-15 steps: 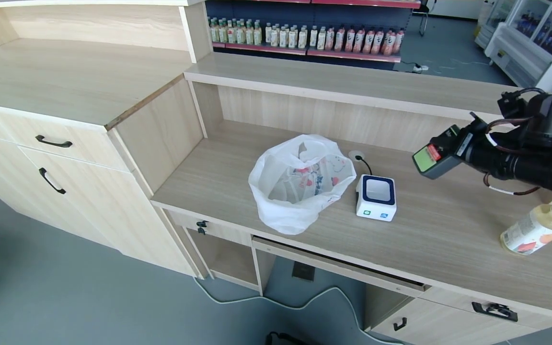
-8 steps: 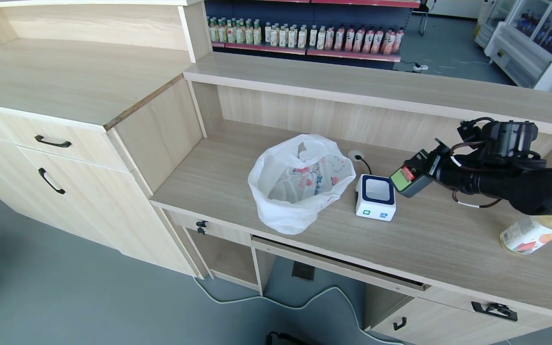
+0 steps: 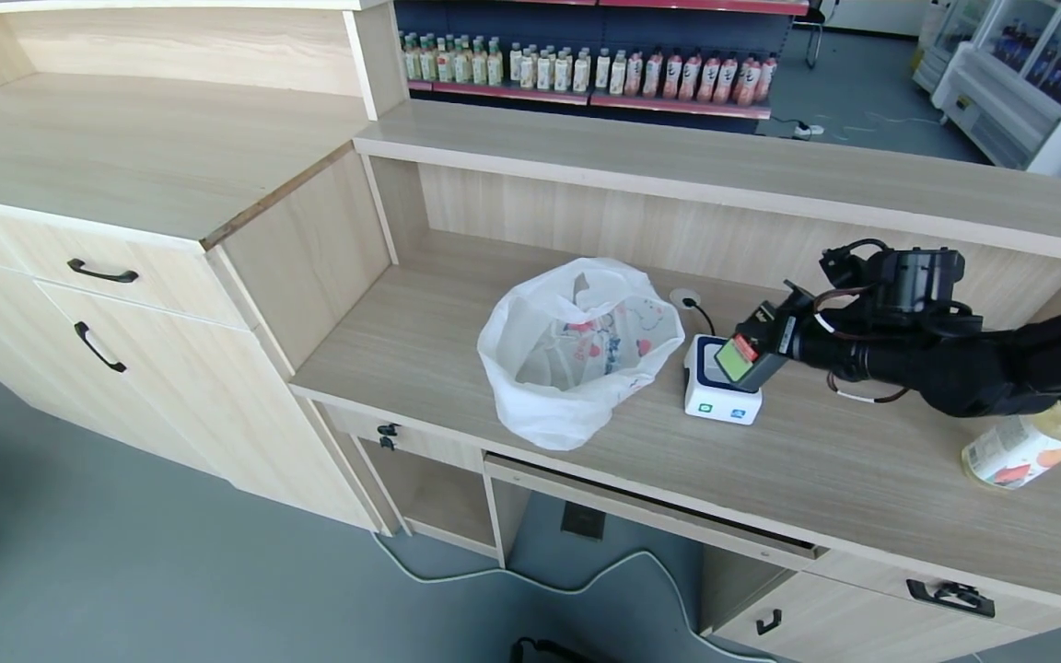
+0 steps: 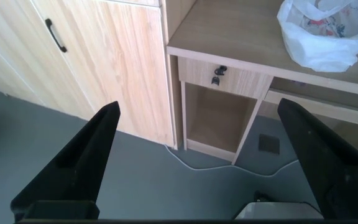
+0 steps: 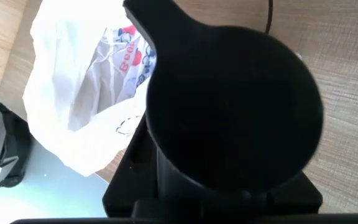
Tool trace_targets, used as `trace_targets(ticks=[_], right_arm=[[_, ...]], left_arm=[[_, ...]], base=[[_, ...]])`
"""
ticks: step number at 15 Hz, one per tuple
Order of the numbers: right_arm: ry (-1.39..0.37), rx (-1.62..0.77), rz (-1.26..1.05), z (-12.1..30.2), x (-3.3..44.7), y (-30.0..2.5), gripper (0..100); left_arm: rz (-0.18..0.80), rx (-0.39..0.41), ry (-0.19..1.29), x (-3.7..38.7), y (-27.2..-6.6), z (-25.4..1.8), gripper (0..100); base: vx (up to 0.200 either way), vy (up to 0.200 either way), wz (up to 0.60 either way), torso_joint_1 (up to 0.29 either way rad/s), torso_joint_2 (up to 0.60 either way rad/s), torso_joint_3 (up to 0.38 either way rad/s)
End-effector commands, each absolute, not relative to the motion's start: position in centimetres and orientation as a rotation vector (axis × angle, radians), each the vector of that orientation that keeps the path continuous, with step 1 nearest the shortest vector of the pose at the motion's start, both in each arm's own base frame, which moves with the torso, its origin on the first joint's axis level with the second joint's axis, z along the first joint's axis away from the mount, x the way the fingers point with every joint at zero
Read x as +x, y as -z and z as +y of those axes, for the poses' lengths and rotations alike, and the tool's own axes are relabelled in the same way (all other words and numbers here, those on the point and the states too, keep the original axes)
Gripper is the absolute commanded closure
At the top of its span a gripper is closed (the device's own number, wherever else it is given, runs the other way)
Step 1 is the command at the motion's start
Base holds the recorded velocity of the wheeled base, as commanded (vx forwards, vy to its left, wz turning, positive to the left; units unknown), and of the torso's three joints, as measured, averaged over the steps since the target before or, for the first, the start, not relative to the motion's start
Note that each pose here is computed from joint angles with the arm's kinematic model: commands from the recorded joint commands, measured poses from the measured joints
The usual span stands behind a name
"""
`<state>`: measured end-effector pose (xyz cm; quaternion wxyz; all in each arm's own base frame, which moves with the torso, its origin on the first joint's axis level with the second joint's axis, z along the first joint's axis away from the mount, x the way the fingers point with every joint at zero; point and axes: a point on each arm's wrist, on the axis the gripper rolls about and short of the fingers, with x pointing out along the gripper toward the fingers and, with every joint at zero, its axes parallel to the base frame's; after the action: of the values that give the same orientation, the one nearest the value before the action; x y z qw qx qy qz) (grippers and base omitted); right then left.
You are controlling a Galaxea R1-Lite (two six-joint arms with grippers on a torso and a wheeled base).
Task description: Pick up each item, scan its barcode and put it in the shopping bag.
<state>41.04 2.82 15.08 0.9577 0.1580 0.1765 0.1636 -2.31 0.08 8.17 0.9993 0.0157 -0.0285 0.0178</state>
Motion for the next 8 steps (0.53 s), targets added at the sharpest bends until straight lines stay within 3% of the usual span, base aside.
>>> trace_targets(ticks=[1, 8], right_arm=[[-0.333, 0.313, 0.359, 3.0, 41.5, -14.7, 100], [-0.329, 0.305, 0.336, 2.8, 42.8, -14.6, 100]], left_arm=[[-0.058, 0.031, -0.036, -2.3, -8.2, 0.1, 0], [-0.058, 0.031, -0.036, -2.3, -8.2, 0.1, 0]], base=[[0.000, 0.000, 0.00, 0.000, 0.00, 0.000], [0.000, 0.000, 0.00, 0.000, 0.00, 0.000]])
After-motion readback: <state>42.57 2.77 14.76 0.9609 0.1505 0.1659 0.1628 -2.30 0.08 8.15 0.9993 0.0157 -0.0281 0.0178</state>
